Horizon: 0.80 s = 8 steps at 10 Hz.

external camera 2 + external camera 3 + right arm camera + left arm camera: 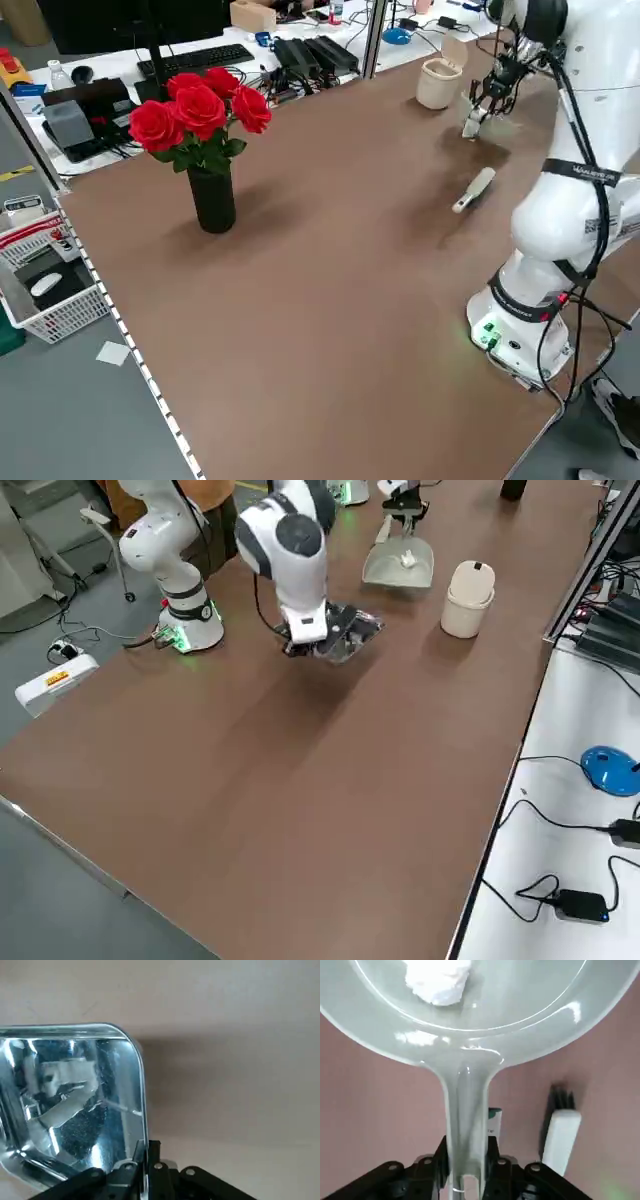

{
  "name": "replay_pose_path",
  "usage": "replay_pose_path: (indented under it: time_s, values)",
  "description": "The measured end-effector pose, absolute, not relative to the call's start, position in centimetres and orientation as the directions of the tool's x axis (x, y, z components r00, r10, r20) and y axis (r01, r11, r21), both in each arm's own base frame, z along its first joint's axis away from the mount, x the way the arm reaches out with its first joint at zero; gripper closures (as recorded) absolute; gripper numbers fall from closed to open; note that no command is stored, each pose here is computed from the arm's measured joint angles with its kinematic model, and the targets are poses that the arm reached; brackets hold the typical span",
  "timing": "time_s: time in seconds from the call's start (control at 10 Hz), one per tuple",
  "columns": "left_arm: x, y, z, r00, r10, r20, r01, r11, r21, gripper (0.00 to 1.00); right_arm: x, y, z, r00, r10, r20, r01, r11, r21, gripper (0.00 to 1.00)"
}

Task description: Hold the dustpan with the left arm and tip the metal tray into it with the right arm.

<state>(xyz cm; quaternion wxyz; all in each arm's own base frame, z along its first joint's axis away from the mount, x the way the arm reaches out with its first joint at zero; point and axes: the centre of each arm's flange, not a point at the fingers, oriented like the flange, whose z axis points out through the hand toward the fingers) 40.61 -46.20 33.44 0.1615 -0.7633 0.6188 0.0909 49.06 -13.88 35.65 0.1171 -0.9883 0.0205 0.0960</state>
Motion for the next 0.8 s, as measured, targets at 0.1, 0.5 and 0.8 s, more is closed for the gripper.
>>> replay_pose_path:
  time_s: [0.1,0.5,0.8]
  values:
    - [41.4,-45.0,35.8,0.224,-0.915,-0.335,-0.972,-0.186,-0.142,0.68,49.1,-14.9,33.0,0.983,0.010,-0.181,-0.036,-0.968,-0.249,0.95]
    - [45.5,-39.5,42.1,0.251,-0.925,-0.286,-0.966,-0.219,-0.139,0.68,49.5,-16.2,23.7,0.984,0.017,-0.178,-0.043,-0.943,-0.329,0.95]
    - [47.2,-36.9,43.4,0.297,-0.912,-0.283,-0.952,-0.262,-0.155,0.68,48.7,-17.9,21.2,0.981,-0.042,-0.188,-0.108,-0.927,-0.359,0.95]
